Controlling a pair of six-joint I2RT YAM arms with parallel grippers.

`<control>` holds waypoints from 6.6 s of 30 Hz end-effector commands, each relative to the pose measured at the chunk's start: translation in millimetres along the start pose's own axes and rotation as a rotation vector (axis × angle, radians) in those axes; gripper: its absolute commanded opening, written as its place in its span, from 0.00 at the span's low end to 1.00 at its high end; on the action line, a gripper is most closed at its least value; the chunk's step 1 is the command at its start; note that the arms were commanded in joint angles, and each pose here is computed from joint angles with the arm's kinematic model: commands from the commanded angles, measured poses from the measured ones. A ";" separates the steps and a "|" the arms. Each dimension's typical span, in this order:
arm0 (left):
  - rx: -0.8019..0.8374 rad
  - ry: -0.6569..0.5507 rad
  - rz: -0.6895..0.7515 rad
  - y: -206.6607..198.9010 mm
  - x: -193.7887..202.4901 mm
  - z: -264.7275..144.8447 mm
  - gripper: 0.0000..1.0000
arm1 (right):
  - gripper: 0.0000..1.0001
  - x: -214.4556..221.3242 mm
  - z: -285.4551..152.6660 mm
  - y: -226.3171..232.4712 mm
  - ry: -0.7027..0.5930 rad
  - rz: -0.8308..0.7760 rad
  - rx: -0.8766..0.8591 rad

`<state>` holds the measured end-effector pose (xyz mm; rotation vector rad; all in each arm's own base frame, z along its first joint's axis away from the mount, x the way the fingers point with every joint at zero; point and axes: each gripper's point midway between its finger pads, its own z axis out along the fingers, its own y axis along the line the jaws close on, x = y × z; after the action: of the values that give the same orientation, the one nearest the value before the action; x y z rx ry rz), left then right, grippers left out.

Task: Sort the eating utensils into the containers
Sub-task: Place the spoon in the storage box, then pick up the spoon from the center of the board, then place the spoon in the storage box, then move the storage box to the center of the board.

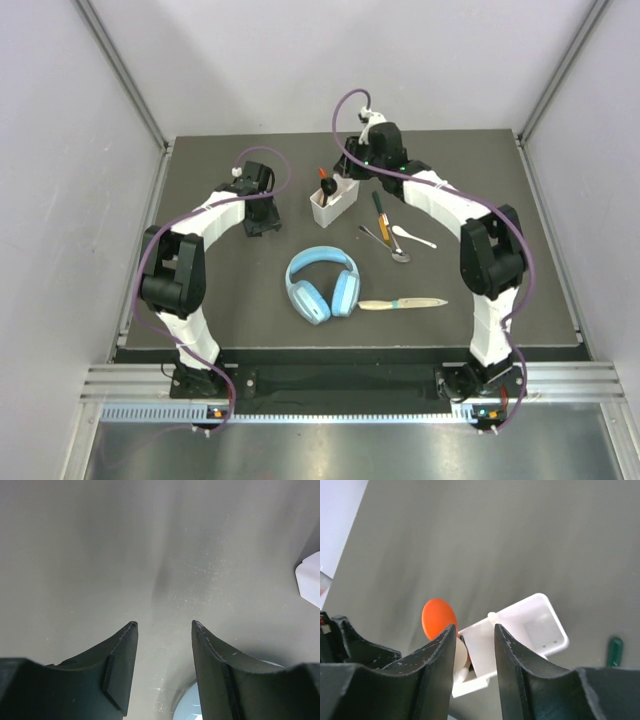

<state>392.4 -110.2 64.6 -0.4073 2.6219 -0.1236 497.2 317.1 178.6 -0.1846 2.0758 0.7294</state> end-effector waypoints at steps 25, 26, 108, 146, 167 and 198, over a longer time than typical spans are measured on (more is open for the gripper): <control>0.042 -0.004 -0.008 -10.7 -5.9 3.7 0.52 | 0.44 115.3 -148.7 -160.8 0.488 -0.142 0.475; 0.041 -0.001 -0.007 -10.4 -4.2 4.4 0.52 | 0.44 119.4 -149.8 -161.8 0.503 -0.145 0.474; 0.006 0.015 -0.001 -0.7 3.8 -1.0 0.52 | 0.00 -51.4 5.6 31.4 -0.007 -0.186 -0.062; 0.005 0.018 0.006 0.3 5.1 -3.3 0.51 | 0.34 -17.4 -2.7 34.4 -0.024 -0.214 -0.082; 0.019 -0.008 0.014 -8.3 -6.6 -5.8 0.52 | 0.42 -50.7 -22.2 18.8 -0.100 -0.210 0.009; -0.002 0.004 0.019 -10.4 -16.1 5.4 0.52 | 0.61 -44.4 36.1 -9.1 0.029 -0.081 -0.091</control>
<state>408.8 -116.0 71.7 -0.3750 2.6287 -0.1166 552.6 315.0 192.4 -0.3184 2.0657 0.7316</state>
